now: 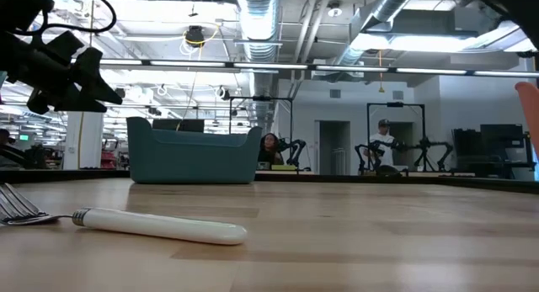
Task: Sort silverware by color (type)
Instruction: Put the white fork into the green bin
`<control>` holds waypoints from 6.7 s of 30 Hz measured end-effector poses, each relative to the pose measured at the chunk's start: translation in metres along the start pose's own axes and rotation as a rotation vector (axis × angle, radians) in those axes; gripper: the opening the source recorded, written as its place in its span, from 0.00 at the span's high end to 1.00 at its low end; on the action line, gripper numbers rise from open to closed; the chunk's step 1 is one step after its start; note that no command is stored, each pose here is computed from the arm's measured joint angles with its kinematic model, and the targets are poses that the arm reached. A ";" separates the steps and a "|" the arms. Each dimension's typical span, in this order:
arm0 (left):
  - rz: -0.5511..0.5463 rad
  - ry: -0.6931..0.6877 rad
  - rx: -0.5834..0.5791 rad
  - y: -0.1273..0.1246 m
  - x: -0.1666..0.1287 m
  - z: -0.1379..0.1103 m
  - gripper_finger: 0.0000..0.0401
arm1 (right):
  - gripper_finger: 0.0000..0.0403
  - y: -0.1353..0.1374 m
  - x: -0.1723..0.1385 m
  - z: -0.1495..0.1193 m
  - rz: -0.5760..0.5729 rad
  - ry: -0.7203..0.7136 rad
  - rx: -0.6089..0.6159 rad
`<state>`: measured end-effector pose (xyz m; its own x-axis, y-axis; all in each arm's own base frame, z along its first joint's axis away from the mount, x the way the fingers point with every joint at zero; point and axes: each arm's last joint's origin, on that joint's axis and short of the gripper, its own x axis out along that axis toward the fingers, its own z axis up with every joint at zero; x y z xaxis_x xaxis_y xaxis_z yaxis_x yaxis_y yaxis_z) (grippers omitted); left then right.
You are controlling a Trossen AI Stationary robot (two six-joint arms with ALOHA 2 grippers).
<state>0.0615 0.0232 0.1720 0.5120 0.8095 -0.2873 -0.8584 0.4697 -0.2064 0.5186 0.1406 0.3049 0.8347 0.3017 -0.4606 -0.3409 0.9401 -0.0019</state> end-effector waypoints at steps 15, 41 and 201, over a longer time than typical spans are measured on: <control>0.000 0.000 -0.001 0.000 0.000 0.000 0.41 | 0.62 -0.020 -0.122 0.034 -0.105 0.213 -0.013; -0.267 -0.096 0.014 -0.019 -0.003 0.022 0.41 | 0.62 0.009 -0.183 0.023 -0.102 0.501 0.085; -0.510 -0.210 0.024 -0.029 -0.010 0.039 0.41 | 0.46 0.041 -0.068 -0.150 -0.334 -0.024 0.122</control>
<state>0.0800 0.0150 0.2178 0.8476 0.5293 0.0366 -0.5053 0.8264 -0.2483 0.3827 0.1349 0.2035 0.9019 -0.0234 -0.4314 0.0056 0.9991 -0.0424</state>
